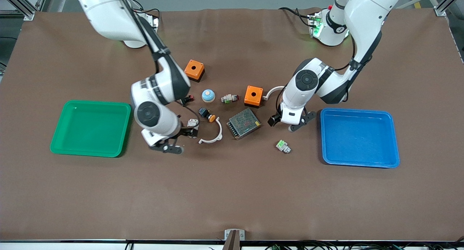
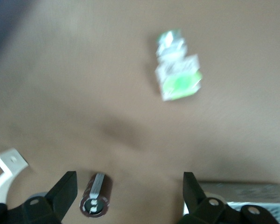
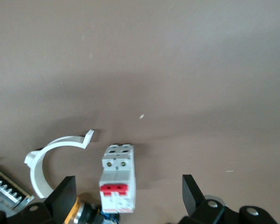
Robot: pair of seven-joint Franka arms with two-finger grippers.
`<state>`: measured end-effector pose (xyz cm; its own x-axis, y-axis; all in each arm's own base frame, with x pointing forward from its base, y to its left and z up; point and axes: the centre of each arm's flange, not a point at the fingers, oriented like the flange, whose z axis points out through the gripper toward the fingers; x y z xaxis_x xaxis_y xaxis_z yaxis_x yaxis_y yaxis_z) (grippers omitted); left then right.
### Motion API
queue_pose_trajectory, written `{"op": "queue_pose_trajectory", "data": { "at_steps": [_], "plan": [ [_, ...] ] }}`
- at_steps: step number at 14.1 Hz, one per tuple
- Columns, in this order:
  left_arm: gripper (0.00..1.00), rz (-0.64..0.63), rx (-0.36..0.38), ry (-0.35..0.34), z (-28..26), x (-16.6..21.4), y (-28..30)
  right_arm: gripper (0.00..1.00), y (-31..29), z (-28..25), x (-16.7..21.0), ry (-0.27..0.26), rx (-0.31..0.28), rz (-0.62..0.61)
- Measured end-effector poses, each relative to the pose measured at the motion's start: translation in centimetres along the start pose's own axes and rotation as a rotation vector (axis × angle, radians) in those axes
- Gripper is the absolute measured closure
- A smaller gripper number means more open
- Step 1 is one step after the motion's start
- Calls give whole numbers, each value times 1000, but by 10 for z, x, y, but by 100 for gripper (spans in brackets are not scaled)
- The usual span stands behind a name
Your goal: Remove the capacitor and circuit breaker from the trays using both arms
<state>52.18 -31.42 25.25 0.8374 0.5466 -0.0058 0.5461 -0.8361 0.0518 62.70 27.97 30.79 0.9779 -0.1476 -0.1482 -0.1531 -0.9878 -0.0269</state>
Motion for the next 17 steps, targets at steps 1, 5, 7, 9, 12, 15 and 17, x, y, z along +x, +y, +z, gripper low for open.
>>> {"op": "queue_pose_trajectory", "data": {
  "at_steps": [1, 5, 7, 9, 12, 15, 17],
  "plan": [
    [0, 30, 22, 16, -22, 15, 9, 0, 21, -21, 11, -11, 3, -19],
    [0, 150, 96, 60, -134, 86, 21, 0, 125, -91, 33, -47, -50, -80],
    [0, 200, 117, 69, -180, 118, 9, 0, 169, -121, 32, -57, -70, -105],
    [0, 237, 127, 83, -218, 149, -13, 0, 207, -147, 29, -65, -65, -116],
    [0, 295, 155, 89, -265, 188, -57, 0, 260, -172, 26, -64, -47, -99],
    [0, 345, 171, 118, -310, 199, -88, 0, 284, -182, 27, -57, -60, -74],
    [0, 421, 182, 141, -346, 190, -102, 0, 291, -188, 28, -47, -63, -65]
  ]
}}
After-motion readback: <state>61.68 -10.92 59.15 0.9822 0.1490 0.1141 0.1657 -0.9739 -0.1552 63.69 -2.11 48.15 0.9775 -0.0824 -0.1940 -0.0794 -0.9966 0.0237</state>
